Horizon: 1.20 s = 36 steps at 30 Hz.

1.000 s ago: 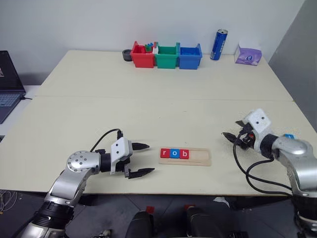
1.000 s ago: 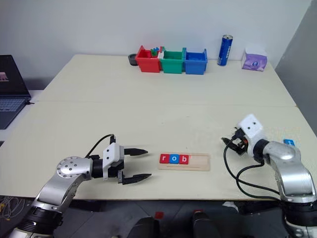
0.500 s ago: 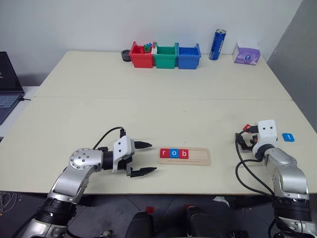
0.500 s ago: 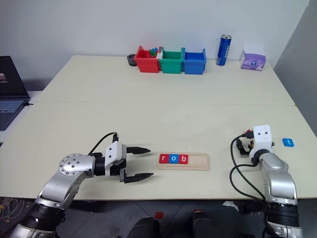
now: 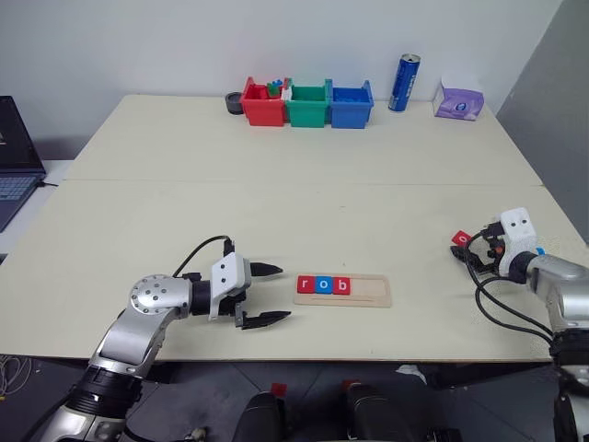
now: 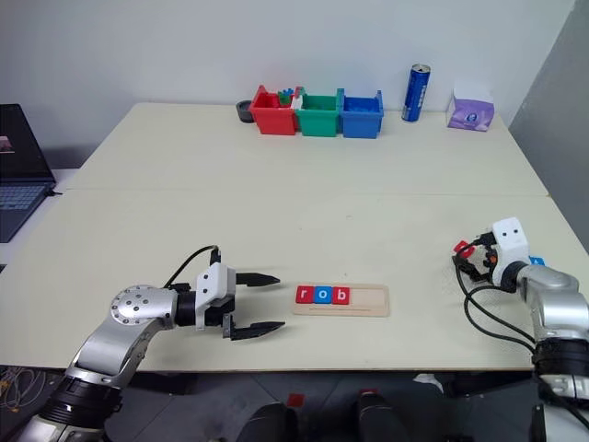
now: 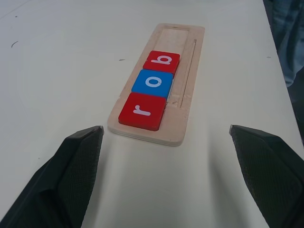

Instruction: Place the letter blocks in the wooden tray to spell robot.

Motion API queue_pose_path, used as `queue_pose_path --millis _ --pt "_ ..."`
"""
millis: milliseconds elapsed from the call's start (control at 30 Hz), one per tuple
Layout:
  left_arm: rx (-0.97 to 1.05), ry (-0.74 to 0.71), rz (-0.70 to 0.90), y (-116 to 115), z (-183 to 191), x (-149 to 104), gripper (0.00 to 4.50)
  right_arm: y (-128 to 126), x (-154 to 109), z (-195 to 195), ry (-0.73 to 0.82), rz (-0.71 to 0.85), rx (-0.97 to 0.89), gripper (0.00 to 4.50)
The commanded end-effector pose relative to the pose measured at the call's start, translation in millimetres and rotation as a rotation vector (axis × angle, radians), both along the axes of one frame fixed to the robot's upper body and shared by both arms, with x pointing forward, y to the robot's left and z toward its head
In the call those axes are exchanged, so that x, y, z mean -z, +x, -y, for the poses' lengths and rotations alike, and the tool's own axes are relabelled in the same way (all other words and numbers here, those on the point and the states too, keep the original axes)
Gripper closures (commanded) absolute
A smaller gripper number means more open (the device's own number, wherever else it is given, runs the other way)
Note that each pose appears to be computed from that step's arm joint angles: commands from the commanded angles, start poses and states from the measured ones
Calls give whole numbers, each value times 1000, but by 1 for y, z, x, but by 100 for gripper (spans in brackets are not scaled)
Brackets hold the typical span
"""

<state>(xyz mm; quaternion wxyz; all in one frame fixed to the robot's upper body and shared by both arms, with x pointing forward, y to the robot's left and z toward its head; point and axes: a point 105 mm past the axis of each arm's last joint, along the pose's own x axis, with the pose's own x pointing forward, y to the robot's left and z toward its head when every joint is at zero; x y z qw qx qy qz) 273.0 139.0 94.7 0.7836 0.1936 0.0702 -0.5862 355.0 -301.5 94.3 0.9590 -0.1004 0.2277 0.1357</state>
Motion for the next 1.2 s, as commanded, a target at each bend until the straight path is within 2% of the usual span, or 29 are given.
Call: queue_pose_path --millis 33,367,500,700,900,1100,1200 --pt "19 -2 36 3 2 -8 0 4 -3 -1 -3 -27 -88 1" --pt "30 1 32 3 2 -5 0 14 11 -9 28 -104 -158 1" --pt "30 0 31 3 2 -4 0 12 13 -12 24 -99 -165 90" --pt "30 0 27 2 1 -2 0 -6 9 -24 -26 -55 -180 303" --pt "30 -3 15 0 1 -1 0 -42 -7 -44 -81 86 -32 304" --pt "46 -4 9 0 4 -1 0 -97 9 -88 37 59 177 304" --pt "61 -5 7 0 6 -1 0 -110 15 -110 76 41 211 304"
